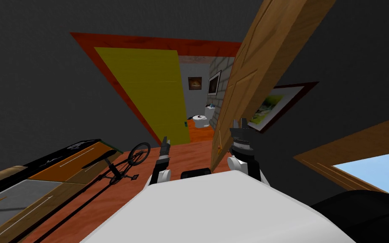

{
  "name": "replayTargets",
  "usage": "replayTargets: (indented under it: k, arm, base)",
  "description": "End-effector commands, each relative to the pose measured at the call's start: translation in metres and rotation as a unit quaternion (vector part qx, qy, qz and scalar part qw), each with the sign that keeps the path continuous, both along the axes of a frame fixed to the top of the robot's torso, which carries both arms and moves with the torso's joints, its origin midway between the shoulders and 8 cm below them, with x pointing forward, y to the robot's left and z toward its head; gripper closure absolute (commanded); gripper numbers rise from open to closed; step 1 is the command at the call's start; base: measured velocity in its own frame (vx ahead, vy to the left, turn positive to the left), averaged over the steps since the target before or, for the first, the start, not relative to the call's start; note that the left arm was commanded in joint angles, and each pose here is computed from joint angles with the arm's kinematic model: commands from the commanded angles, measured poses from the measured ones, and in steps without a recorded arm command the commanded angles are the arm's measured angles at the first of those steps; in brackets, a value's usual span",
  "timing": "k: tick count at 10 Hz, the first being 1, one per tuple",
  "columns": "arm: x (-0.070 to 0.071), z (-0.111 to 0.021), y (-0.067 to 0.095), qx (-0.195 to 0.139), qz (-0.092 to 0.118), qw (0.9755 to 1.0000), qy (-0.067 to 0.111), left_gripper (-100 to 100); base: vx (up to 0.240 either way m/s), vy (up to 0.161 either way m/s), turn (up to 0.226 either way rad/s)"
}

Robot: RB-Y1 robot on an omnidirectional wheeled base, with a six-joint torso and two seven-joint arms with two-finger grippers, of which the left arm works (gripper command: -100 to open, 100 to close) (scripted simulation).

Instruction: Pull the door open

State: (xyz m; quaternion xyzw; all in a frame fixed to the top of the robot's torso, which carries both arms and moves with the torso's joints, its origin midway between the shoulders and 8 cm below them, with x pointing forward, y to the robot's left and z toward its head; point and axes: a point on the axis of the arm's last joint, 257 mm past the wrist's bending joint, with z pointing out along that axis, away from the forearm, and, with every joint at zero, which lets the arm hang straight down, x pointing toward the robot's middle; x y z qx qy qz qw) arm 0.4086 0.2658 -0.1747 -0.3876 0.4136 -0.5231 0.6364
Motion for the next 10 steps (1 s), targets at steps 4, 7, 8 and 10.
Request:
replayTargets:
  k: [4, 7, 8, 10]
  arm:
    - [0.001, -0.036, -0.005, -0.004, -0.006, 0.9996, 0.028, -100]
    - [0.000, -0.057, -0.009, -0.007, -0.009, 0.9989, 0.044, -100]
    - [0.000, -0.062, -0.010, -0.008, -0.009, 0.9987, 0.049, -100]
    - [-0.001, -0.073, -0.013, -0.010, -0.011, 0.9983, 0.057, -100]
  base:
    - [0.126, 0.058, -0.015]
    - [0.097, 0.028, -0.017]
    - [0.096, 0.022, -0.009]
    - [0.076, 0.021, -0.013]
